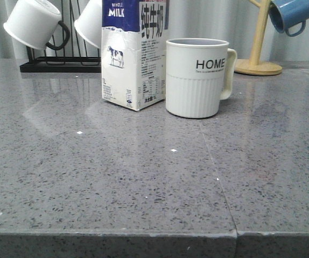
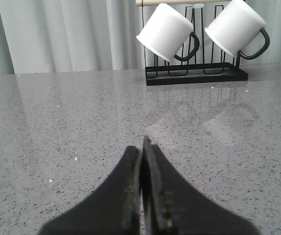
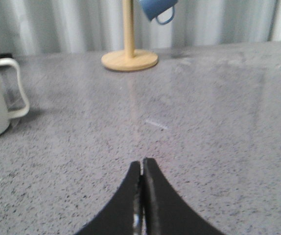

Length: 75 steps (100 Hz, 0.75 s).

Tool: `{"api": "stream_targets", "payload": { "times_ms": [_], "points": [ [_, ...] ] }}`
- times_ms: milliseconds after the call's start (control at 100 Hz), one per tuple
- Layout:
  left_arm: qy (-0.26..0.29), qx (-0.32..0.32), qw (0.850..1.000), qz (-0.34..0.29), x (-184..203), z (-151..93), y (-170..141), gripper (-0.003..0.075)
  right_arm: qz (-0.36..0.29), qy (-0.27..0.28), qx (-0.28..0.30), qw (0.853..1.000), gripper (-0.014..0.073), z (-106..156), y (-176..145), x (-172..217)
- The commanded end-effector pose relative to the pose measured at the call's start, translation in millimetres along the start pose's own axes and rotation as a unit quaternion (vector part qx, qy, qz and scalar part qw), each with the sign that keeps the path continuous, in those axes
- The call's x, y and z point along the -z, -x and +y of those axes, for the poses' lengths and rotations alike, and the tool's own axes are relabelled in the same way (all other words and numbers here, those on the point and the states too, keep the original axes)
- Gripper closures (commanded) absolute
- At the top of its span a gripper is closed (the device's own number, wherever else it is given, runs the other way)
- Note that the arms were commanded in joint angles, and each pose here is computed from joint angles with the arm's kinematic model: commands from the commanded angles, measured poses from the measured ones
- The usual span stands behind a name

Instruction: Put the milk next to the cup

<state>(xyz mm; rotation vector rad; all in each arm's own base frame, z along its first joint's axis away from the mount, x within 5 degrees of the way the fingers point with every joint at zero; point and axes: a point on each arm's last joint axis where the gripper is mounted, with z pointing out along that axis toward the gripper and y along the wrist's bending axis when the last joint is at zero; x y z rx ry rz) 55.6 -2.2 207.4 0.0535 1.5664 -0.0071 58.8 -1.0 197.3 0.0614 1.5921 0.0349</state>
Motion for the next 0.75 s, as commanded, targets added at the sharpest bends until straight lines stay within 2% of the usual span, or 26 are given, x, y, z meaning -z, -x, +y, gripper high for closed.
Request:
{"api": "stream_targets", "payload": {
  "times_ms": [0, 740],
  "points": [
    [0.003, 0.004, 1.000, -0.018, -0.3, 0.0, -13.0, 0.0741, -0.039, -0.011, 0.011, 0.999, 0.0662, -0.8, 9.6, 4.6],
    [0.003, 0.004, 1.000, -0.018, -0.3, 0.0, -13.0, 0.0741, -0.035, -0.016, 0.014, 0.999, 0.0662, -1.4, 8.7, 4.8]
  ]
}}
